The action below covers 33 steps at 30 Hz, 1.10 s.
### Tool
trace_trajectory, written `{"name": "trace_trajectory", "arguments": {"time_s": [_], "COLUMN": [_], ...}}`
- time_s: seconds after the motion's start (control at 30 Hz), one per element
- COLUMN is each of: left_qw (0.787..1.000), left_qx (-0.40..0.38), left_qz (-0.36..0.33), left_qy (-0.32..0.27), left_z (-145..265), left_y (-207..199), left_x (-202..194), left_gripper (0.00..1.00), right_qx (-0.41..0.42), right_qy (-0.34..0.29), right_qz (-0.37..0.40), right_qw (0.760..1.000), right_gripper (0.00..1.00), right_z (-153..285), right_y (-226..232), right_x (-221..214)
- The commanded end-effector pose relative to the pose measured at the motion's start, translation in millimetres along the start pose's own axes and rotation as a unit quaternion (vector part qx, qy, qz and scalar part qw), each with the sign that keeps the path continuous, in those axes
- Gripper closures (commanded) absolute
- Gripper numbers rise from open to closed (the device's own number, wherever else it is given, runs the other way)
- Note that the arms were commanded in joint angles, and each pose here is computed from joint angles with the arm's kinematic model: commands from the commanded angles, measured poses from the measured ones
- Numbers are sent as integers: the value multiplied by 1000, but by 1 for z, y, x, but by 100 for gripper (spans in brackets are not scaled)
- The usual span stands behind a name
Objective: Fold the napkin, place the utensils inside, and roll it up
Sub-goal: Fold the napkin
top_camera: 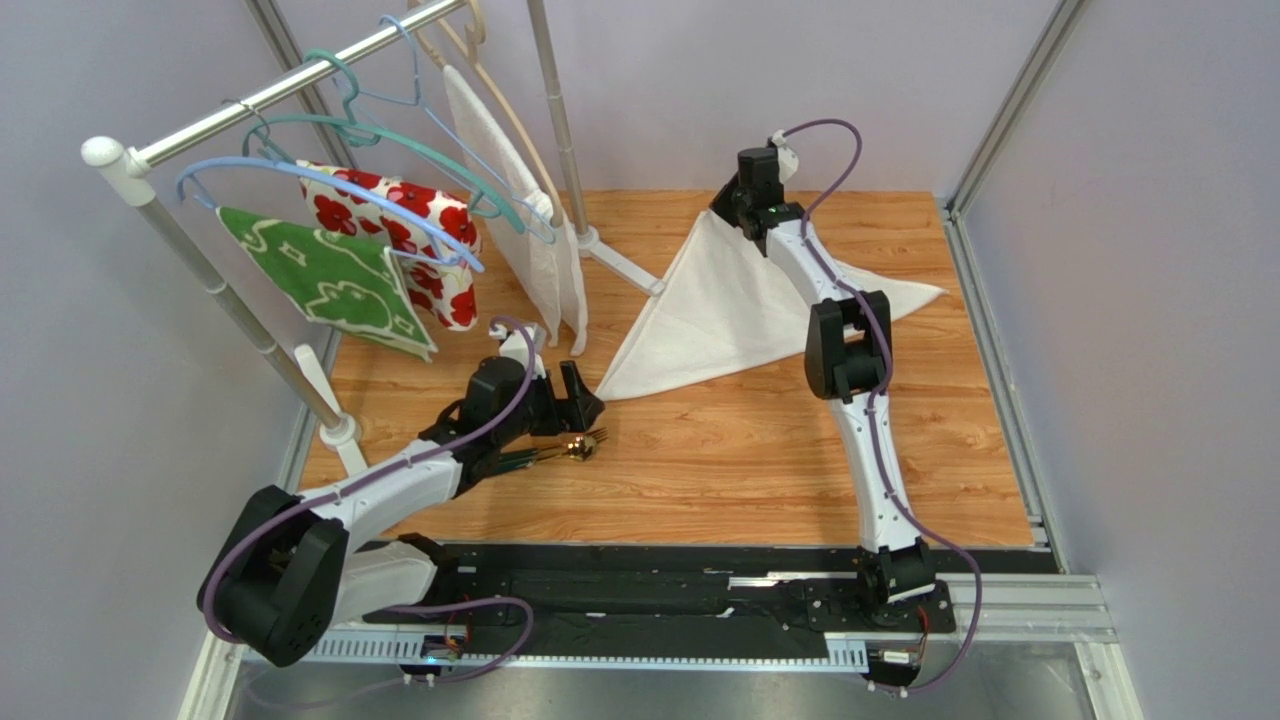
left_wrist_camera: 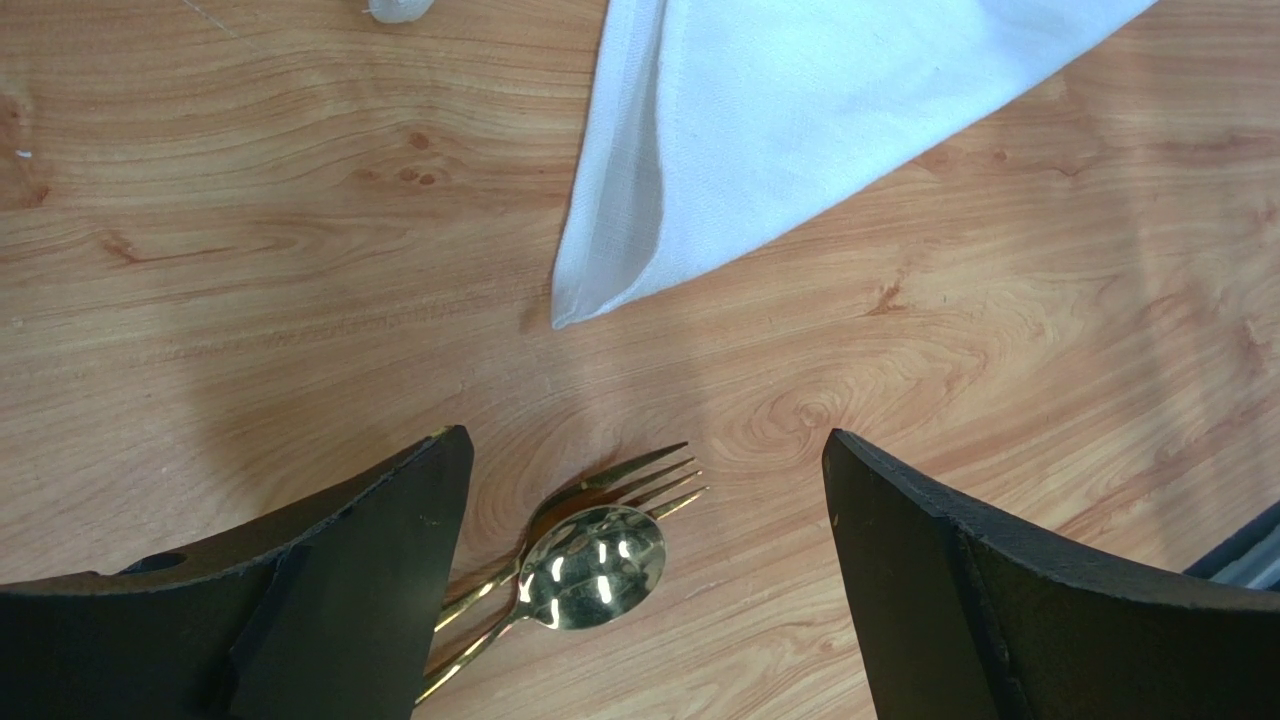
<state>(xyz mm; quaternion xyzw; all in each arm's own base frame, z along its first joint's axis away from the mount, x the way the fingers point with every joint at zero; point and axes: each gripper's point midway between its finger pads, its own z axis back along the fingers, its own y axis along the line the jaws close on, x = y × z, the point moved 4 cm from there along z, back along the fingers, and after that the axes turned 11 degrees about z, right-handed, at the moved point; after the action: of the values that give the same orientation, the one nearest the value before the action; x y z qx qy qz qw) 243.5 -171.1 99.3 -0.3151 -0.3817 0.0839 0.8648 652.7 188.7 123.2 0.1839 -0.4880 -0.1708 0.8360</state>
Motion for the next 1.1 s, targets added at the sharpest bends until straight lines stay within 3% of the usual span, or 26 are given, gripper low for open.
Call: {"name": "trace_trajectory", "arguments": {"time_s": [0.0, 0.8, 0.9, 0.93, 0.97, 1.07], "left_qw": [1000, 1000, 1000, 1000, 1000, 1000], "left_qx": [0, 2, 0, -1, 1, 0], "left_qz": [-10, -12, -12, -13, -15, -20], "left_qy": [-6, 2, -2, -3, -5, -8], "left_z": [-2, -9, -7, -6, -5, -3], "left_y": [2, -2, -3, -4, -4, -6], "left_x": [0, 3, 5, 6, 7, 10], "left_gripper": [4, 4, 4, 4, 4, 4], "right_qx": [31, 39, 44, 47, 46, 50], "right_qy": [-48, -50, -42, -39, -36, -31], "right_qz": [-22, -55, -46, -42, -32, -5], "right_qw": [998, 996, 997, 997, 998, 998], "right_gripper": [100, 100, 75, 52, 37, 27], "right_z": [-1, -22, -20, -18, -17, -5], "right_y": [21, 8, 9, 9, 9, 11], "right_x": [24, 15, 14, 14, 14, 18]}}
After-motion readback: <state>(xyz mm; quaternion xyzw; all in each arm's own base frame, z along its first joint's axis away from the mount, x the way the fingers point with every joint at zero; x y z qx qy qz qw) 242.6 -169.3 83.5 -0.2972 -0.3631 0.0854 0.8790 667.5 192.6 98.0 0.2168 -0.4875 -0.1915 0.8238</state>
